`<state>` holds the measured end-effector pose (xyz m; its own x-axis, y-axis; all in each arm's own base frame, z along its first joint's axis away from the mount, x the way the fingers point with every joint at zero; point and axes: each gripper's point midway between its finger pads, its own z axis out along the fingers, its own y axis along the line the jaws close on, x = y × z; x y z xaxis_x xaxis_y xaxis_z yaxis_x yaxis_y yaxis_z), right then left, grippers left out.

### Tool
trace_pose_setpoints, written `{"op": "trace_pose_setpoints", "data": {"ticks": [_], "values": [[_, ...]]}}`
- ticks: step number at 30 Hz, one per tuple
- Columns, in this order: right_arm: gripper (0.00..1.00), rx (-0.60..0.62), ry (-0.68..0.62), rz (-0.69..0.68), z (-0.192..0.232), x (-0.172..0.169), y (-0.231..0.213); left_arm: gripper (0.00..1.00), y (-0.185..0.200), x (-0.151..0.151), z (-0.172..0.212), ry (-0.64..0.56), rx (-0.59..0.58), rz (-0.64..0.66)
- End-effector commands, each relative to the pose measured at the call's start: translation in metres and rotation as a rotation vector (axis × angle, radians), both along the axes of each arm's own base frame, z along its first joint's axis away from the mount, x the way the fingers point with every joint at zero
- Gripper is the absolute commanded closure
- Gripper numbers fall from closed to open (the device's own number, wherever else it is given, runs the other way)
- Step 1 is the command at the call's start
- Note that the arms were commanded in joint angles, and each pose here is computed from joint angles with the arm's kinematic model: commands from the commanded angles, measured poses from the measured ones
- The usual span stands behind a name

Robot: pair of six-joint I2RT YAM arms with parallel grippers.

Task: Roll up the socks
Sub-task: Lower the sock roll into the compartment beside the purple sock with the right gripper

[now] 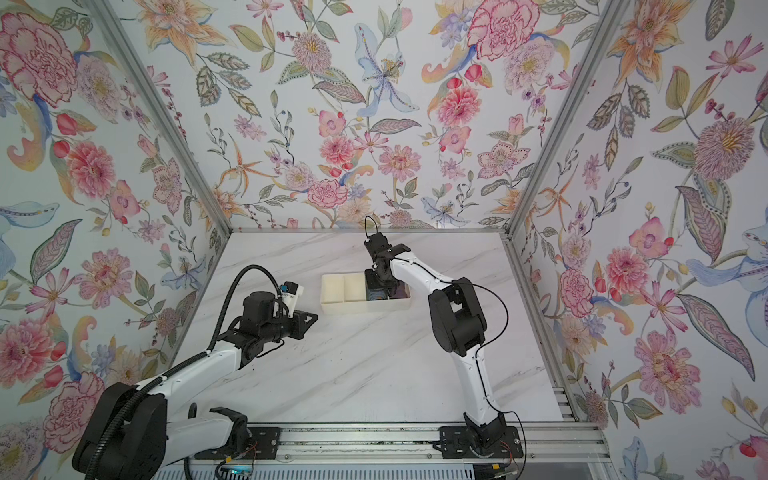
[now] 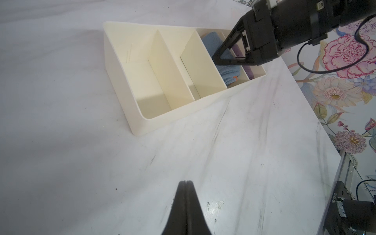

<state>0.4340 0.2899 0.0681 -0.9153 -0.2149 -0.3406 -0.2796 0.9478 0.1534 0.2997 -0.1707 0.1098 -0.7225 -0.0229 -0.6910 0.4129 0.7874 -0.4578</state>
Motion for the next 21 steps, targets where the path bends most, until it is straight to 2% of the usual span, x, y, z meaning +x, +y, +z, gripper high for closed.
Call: {"op": "trace_pose_setpoints", "data": {"ticks": [1, 11, 16, 21], "values": [[0.94, -0.047, 0.036, 0.023, -0.006, -0.006, -0.002, 0.98, 0.008, 0.000, -0.005, -0.009, 0.026, 0.017], [0.93, -0.070, 0.029, 0.019, -0.002, -0.016, -0.003, 0.96, 0.012, 0.001, -0.004, -0.016, 0.039, 0.033], [0.89, -0.153, -0.022, -0.002, -0.003, -0.017, -0.004, 0.96, 0.013, 0.002, -0.004, -0.021, 0.044, 0.042], [0.85, -0.163, -0.030, -0.036, -0.004, -0.015, -0.006, 0.96, 0.015, 0.000, -0.006, -0.017, 0.047, 0.044]]}}
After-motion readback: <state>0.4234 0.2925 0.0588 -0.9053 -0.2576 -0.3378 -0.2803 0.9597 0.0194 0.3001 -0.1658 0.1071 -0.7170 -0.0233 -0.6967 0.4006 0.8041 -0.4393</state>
